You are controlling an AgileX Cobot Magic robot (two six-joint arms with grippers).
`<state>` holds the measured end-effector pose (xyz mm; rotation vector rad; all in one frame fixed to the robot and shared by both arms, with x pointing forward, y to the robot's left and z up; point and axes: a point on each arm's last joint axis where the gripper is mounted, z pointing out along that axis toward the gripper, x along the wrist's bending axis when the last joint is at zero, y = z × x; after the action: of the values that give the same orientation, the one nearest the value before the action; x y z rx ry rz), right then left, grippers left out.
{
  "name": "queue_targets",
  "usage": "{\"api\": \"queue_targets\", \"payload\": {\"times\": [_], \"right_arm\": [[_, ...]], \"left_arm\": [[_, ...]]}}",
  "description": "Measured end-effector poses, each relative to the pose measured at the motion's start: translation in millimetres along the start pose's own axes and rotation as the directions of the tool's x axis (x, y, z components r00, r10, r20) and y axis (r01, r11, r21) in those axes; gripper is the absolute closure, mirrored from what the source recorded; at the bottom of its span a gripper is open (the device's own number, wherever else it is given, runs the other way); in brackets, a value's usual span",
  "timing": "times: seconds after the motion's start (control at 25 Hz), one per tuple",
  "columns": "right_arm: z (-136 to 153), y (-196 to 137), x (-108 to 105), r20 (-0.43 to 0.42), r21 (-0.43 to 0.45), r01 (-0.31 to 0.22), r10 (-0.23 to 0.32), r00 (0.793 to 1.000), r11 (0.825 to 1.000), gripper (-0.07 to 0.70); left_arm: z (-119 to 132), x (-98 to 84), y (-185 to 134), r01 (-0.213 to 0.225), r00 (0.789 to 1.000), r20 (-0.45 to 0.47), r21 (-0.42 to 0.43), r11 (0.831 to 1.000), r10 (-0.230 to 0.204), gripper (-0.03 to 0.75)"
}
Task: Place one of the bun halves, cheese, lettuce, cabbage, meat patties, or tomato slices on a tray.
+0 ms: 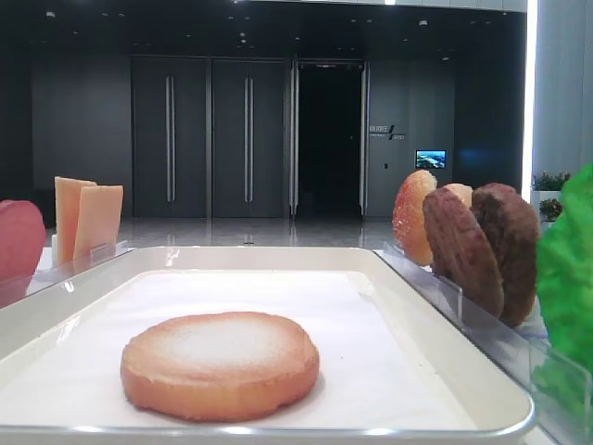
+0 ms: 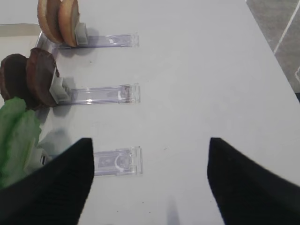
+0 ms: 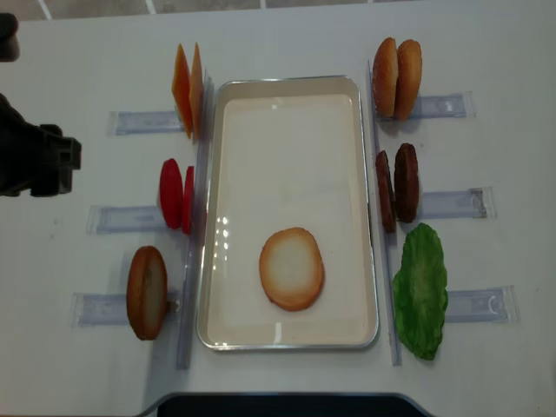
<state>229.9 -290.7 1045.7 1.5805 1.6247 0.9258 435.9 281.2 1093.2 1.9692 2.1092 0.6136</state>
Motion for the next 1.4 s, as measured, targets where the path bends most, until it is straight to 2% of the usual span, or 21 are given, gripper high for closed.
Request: {"api": "queue_targets", "payload": {"times": [0.36,0.44,0.72,0.96,1.16,1.4], "right_arm": [[0,0,0,0.000,0.000,0.000,0.000,1.000,1.000,0.118],[0,0,0,0.000,0.000,0.000,0.000,1.000,1.000,0.118],[0,0,0,0.000,0.000,0.000,0.000,1.000,1.000,0.118],[0,0,0,0.000,0.000,0.000,0.000,1.000,1.000,0.118],[0,0,0,0.000,0.000,0.000,0.000,1.000,1.000,0.118],[0,0,0,0.000,0.000,0.000,0.000,1.000,1.000,0.118]], "left_arm": [[-33,16.3,-23,0.022,1.000,-0.011,-0.041,0.999,-0.022,0.234],[-35,18.9,-31,0.013,1.000,-0.009,-0.055,0.998,-0.014,0.234],[-22,28.1,-83,-0.019,1.000,-0.016,-0.035,0.999,0.019,0.250],[-19,35.8,-121,-0.038,0.999,-0.003,-0.084,0.996,0.038,0.286],[-14,35.2,-144,-0.031,0.997,0.062,-0.144,0.989,0.041,0.304],[-5,27.9,-153,-0.072,0.986,0.133,-0.180,0.981,0.096,0.307]]}}
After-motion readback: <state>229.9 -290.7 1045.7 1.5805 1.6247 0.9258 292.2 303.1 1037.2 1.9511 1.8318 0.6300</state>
